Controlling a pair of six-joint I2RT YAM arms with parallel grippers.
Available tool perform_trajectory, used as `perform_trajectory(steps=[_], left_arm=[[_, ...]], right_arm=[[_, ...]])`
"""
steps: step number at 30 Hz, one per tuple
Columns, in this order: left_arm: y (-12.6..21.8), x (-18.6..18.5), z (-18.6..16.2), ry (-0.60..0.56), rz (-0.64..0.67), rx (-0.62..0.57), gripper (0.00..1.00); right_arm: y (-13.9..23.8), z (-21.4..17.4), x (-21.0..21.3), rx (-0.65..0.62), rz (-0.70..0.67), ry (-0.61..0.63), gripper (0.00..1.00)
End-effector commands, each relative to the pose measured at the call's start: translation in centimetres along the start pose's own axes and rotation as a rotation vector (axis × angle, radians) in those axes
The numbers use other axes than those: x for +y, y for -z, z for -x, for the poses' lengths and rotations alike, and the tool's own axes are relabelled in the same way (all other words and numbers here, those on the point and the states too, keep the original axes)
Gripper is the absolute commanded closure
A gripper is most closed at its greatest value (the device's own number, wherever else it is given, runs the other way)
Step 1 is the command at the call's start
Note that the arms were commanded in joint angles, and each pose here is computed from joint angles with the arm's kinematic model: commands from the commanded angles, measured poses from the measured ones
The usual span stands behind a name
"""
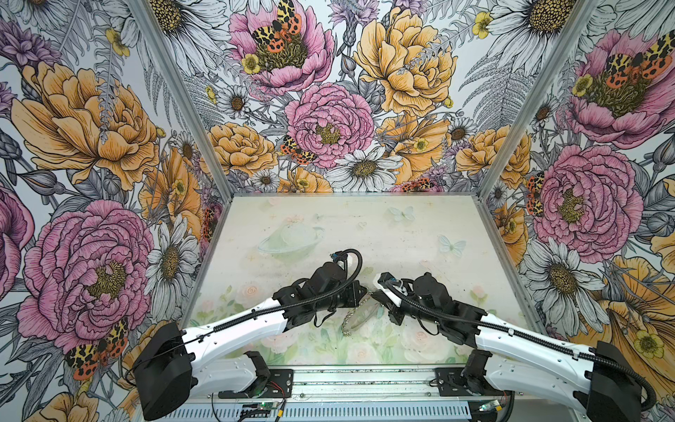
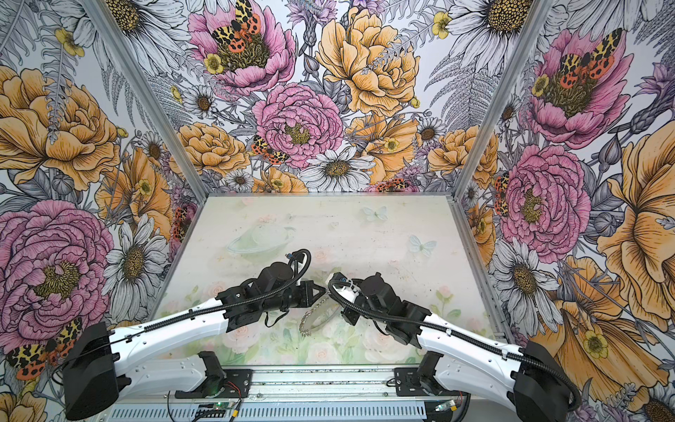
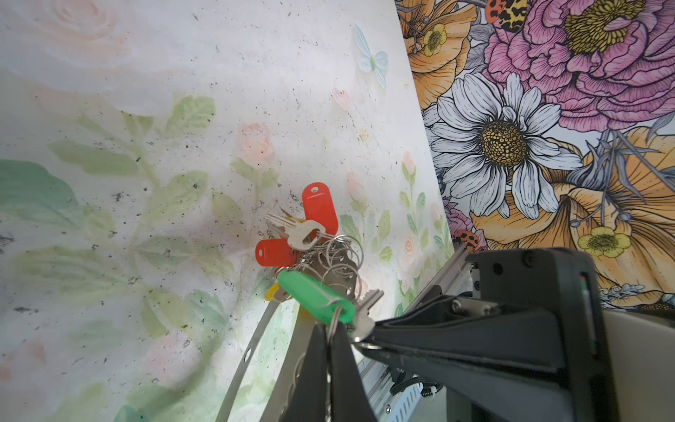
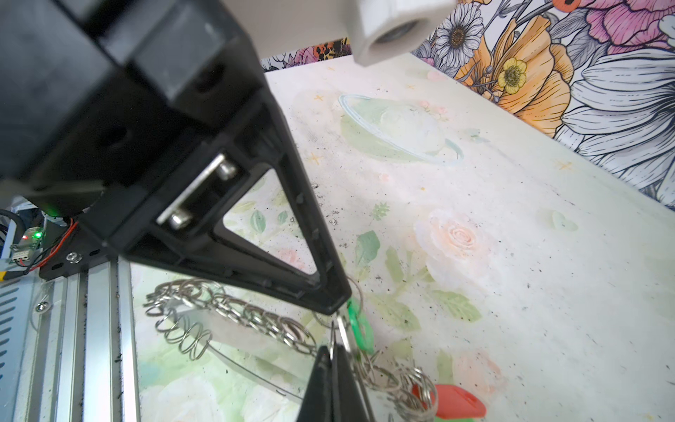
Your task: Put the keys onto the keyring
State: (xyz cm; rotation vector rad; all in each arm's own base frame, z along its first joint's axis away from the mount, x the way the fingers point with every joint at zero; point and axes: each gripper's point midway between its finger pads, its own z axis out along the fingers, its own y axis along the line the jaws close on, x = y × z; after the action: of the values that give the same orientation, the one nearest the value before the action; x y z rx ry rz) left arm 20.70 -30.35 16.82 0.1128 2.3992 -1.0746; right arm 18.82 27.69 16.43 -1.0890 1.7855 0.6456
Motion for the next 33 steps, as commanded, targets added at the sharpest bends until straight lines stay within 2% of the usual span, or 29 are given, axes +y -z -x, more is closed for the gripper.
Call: perform_trajectory(steps=[1,11,15,19,25,29,33], left_arm=[[-0.3,6.3,-0.7,0.046,0.213,0.006,0.97],[0.2,7.3,-0.7,0.06,0.216,0.005,0.84],[0.7,7.2,-0.2,0.048,0.204,-0.011,0.8],[2.1,5.7,1.2,-0.024,0.162,-0.066,0.78],[5.5,3.4,3.3,-0.226,0.084,-0.201,0.72],[7.2,0.3,2.7,-0.449,-0.1,-0.289,0.66],[8.2,-2.8,1.3,-0.682,-0.284,-0.392,0.67]], right_arm=[[1.8,5.8,0.3,-0.235,0.021,0.01,1.0],[2.5,7.0,-0.8,-0.347,-0.015,-0.013,1.0],[2.4,6.8,-1.0,-0.346,-0.012,-0.015,1.0],[1.9,5.9,-1.0,-0.291,0.007,-0.01,1.0],[1.9,5.4,-0.8,-0.247,0.043,-0.004,1.0],[1.9,5.4,0.1,-0.222,0.106,-0.003,1.0],[2.0,5.3,1.0,-0.189,0.16,0.014,1.0]])
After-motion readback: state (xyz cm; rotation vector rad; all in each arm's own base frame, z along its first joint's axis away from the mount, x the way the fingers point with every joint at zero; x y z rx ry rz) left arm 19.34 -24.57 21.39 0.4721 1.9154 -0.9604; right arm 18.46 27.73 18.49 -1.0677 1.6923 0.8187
